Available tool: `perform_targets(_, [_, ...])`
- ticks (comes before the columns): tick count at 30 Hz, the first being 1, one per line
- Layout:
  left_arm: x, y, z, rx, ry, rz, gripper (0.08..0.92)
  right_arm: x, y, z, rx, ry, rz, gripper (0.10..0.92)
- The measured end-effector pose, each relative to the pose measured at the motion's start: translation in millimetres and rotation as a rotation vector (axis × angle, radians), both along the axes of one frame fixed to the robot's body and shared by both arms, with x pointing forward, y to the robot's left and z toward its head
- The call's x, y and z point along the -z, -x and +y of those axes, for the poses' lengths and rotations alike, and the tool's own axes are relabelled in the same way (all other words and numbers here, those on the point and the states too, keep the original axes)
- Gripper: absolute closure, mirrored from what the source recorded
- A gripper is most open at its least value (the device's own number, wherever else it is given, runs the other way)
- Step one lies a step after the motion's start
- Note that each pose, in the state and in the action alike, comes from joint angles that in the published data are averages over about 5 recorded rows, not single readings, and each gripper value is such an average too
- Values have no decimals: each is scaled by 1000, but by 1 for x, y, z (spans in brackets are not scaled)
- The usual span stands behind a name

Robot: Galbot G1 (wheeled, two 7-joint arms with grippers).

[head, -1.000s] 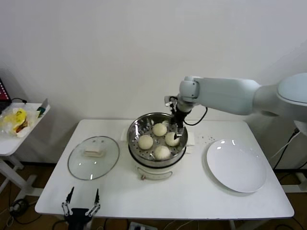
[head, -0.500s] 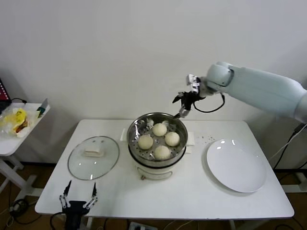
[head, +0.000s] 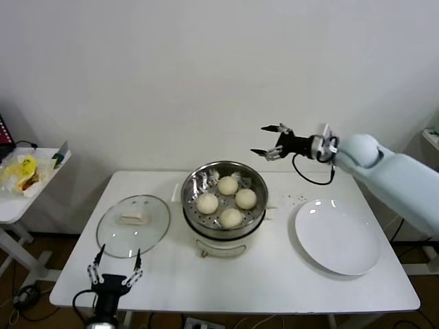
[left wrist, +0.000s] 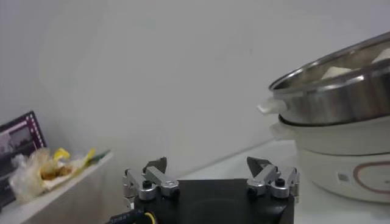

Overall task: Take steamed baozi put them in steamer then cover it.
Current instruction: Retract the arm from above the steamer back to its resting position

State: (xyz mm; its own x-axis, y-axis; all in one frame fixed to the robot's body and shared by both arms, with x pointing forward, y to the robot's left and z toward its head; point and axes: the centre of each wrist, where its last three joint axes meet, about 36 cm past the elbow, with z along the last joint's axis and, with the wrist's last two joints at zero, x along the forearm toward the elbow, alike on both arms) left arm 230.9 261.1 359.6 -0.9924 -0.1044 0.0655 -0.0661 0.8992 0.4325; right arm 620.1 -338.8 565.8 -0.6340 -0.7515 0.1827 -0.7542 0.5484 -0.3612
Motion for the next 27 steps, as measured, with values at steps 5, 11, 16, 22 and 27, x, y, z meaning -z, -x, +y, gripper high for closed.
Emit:
perform_targets(5, [-11,-10,1,5,-77,-19,177,31,31,-9,96,-175,-56,200])
perform_targets(11, [-20,-24,3,15,-226,-15,177,66,74,-19,240,-338,-84,200])
perform_targets(16, [-22,-38,8,37,-449,25,177,90,113,-30,386,-426,-87,200])
perform_targets(22, [-11,-58,19,70,-756,67,177,113,161,-46,551,-465,-75,200])
perform_targets(27, [11,-81,30,89,-965,84,177,129,199,-60,664,-467,-63,200])
